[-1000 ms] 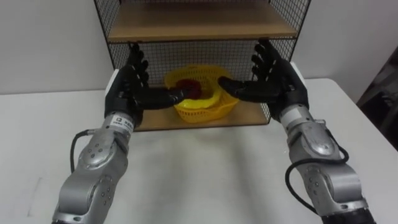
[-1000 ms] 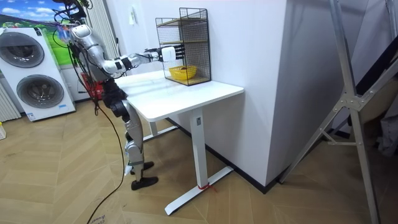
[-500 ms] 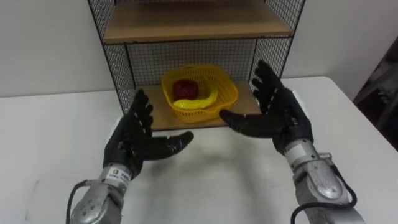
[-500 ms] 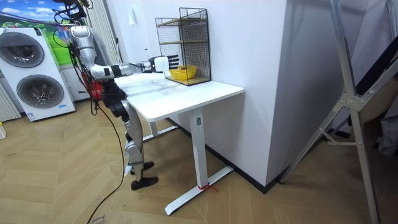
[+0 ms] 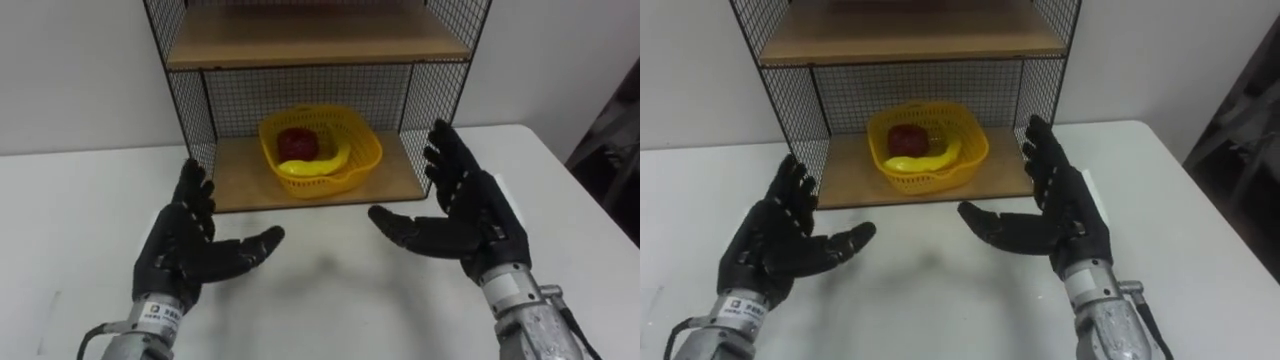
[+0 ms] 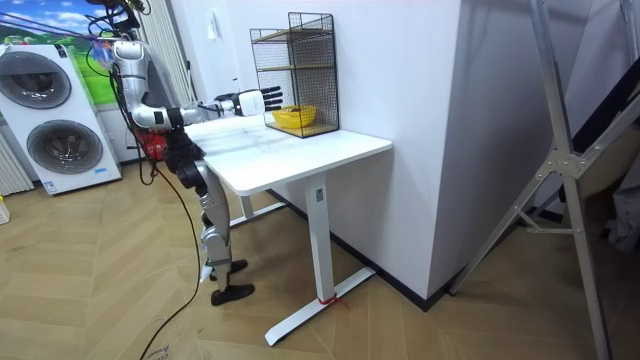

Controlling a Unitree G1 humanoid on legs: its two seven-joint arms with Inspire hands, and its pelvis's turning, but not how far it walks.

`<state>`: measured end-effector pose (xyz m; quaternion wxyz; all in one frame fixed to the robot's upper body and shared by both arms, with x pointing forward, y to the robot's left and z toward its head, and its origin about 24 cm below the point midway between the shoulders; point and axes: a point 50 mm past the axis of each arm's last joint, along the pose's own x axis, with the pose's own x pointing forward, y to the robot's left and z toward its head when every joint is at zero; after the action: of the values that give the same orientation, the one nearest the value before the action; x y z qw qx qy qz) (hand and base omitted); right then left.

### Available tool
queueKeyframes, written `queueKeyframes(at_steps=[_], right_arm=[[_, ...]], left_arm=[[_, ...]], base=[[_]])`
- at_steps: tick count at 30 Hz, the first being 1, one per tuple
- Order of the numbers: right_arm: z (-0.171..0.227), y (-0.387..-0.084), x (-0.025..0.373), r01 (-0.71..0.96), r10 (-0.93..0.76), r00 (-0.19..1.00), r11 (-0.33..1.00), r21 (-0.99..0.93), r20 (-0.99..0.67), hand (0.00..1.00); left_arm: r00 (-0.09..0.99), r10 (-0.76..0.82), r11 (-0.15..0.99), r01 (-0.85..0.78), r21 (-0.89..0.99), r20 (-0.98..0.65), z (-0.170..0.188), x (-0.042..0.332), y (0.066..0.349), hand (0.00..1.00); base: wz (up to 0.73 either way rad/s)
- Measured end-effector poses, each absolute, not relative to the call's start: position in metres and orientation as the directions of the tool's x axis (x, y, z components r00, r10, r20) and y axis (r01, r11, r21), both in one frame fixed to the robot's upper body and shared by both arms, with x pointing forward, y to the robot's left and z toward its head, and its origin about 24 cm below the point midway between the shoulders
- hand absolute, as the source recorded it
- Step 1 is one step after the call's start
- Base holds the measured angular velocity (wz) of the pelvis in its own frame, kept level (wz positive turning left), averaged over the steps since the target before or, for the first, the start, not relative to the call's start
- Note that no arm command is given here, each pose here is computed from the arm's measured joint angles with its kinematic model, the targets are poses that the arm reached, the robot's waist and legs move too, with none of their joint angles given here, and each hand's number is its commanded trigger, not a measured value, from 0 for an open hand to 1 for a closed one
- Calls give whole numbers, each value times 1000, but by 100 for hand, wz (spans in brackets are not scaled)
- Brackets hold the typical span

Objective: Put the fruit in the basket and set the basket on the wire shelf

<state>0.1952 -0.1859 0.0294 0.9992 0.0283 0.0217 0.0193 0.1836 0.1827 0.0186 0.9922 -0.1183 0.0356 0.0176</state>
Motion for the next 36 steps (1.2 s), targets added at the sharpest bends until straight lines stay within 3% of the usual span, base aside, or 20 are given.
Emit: queueKeyframes(at_steps=[5,10,13,15,20,28,30,36], right_arm=[[37,-207,193,72,-73,997,997,29,16,0],[51,-245,187,297,-292,952,954,-45,89,0],[67,-277,179,490,-475,864,869,-64,169,0],[83,-300,169,624,-594,767,779,-66,242,0],[124,-339,147,819,-734,533,572,-39,421,0],[141,-385,89,979,-868,160,199,35,469,0],[133,-401,68,993,-923,27,70,97,385,0],[86,-432,16,942,-968,-249,-245,230,-10,0]], left_arm=[[971,238,965,-233,-122,20,33,183,212,0],[838,526,850,-516,-104,141,57,171,260,0],[689,686,725,-676,-133,234,78,156,291,0],[529,795,591,-786,-180,298,94,139,313,0],[198,898,312,-917,-250,393,124,99,358,0],[-244,949,-167,-927,-336,200,107,29,398,0],[-361,925,-301,-885,-355,114,100,8,404,0],[-535,834,-546,-771,-327,-134,68,-30,419,0]], base=[[-4],[1],[0],[0],[0],[-1],[0],[5]])
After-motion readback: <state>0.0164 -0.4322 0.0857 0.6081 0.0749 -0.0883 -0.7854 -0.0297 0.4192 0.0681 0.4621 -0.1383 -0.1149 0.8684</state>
